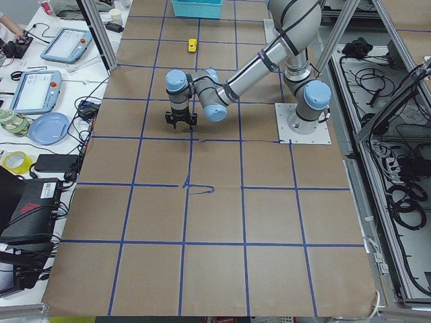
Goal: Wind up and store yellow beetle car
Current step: 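Move the right gripper toward the car beside the bin while the left arm rises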
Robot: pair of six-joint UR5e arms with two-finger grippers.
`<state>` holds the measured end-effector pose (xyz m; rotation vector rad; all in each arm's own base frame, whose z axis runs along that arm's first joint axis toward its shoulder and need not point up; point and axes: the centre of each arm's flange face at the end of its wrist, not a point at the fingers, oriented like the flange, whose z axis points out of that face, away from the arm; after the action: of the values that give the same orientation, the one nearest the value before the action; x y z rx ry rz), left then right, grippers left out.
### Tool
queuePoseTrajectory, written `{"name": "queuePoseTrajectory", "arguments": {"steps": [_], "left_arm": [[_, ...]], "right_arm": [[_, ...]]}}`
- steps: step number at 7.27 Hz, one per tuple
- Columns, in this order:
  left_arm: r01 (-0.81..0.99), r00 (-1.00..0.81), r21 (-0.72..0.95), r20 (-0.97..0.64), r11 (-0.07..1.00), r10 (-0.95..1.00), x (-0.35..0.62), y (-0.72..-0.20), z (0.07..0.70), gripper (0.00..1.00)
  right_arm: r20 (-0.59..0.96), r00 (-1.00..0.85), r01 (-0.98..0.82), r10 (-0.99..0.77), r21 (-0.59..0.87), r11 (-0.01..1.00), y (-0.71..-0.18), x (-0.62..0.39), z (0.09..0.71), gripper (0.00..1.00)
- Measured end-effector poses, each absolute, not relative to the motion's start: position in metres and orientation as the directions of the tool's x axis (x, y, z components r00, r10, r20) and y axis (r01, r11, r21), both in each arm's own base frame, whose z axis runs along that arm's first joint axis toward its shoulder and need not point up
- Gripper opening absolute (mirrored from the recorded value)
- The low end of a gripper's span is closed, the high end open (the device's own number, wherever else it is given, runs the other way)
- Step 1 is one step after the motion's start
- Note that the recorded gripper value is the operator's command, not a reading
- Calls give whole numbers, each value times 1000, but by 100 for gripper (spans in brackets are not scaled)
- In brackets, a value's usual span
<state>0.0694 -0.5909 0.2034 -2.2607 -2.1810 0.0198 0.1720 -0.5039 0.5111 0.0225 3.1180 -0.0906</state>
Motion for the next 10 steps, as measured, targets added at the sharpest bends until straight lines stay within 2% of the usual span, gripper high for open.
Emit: {"name": "queuePoseTrajectory", "arguments": {"steps": [4, 6, 8, 10], "left_arm": [[1000, 21, -8, -12, -21, 1000, 62, -592, 210, 80], [1000, -26, -15, -18, 26, 999, 35, -592, 240, 80], [990, -138, -33, 21, 139, 990, -17, -590, 301, 81], [957, -283, -45, 54, 285, 958, -76, -574, 377, 83]], "right_arm": [[-22, -1000, 15, 14, -55, 998, -504, 172, 511, 100], [-15, -1000, -8, -9, -59, 998, -505, 171, 511, 100], [-5, -975, -222, -222, -47, 974, -512, 170, 501, 100], [-2, -863, -504, -504, -5, 863, -526, 165, 476, 100]]}}
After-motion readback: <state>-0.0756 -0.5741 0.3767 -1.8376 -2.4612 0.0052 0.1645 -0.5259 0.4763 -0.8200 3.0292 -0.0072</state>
